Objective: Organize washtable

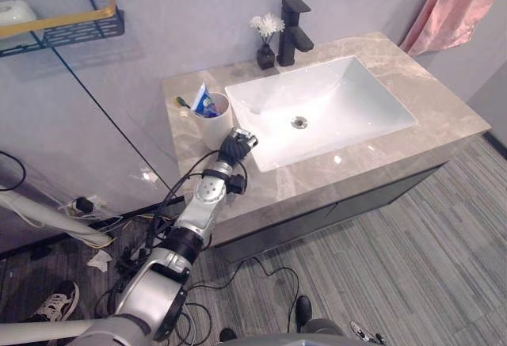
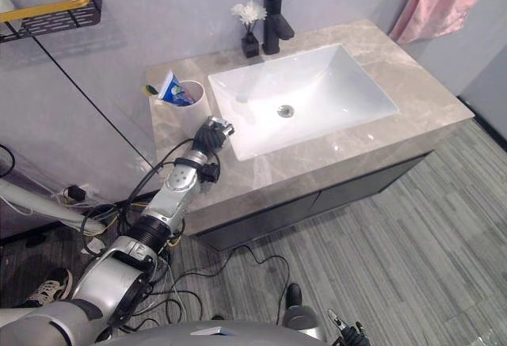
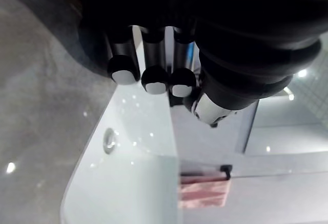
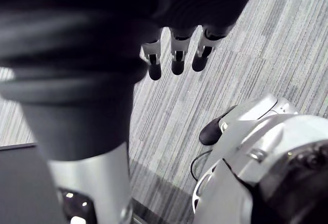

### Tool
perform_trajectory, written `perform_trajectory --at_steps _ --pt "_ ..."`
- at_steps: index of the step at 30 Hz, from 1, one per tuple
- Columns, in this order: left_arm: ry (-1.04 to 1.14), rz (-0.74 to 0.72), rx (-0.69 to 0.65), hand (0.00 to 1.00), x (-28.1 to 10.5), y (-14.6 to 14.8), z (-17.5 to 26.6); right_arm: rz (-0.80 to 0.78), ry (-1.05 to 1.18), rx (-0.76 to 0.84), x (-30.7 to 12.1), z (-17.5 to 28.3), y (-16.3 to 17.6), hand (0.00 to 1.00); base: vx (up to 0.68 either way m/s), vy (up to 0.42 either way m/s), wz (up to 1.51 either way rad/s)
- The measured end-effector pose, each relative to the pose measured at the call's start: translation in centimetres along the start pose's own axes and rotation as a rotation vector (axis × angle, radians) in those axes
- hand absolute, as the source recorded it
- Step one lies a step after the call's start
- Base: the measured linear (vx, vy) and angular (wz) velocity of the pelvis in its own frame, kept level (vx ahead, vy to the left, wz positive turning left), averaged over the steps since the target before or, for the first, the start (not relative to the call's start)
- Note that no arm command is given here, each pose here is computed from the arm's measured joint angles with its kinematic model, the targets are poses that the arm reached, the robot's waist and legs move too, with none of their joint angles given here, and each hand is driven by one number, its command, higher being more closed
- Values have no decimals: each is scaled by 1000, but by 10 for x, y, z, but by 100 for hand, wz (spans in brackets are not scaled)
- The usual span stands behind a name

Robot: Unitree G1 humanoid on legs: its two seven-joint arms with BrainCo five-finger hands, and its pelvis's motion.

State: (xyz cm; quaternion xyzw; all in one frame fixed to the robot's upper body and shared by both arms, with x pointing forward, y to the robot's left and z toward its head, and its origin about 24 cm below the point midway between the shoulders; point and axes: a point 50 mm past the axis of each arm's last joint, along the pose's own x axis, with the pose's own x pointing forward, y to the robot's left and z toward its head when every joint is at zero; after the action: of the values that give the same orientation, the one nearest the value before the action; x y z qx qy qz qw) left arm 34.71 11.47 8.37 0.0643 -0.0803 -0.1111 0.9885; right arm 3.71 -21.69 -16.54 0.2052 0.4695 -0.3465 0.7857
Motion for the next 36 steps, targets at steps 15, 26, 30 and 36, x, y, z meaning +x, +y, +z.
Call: perform_trajectory --at_steps 15,26,30,36 --pt "-19 40 9 100 4 8 6 0 -13 3 -2 0 -4 0 -4 -1 0" --pt "-41 45 -119 100 -31 -2 -4 -8 -9 5 -2 -1 -6 0 -4 -1 6" --pt "-8 34 -157 100 -57 -7 -20 -4 0 -12 -3 -4 -7 0 -36 -5 9" --pt "-4 46 -158 100 -57 -5 -23 10 2 -40 -3 -4 -5 0 -6 -2 0"
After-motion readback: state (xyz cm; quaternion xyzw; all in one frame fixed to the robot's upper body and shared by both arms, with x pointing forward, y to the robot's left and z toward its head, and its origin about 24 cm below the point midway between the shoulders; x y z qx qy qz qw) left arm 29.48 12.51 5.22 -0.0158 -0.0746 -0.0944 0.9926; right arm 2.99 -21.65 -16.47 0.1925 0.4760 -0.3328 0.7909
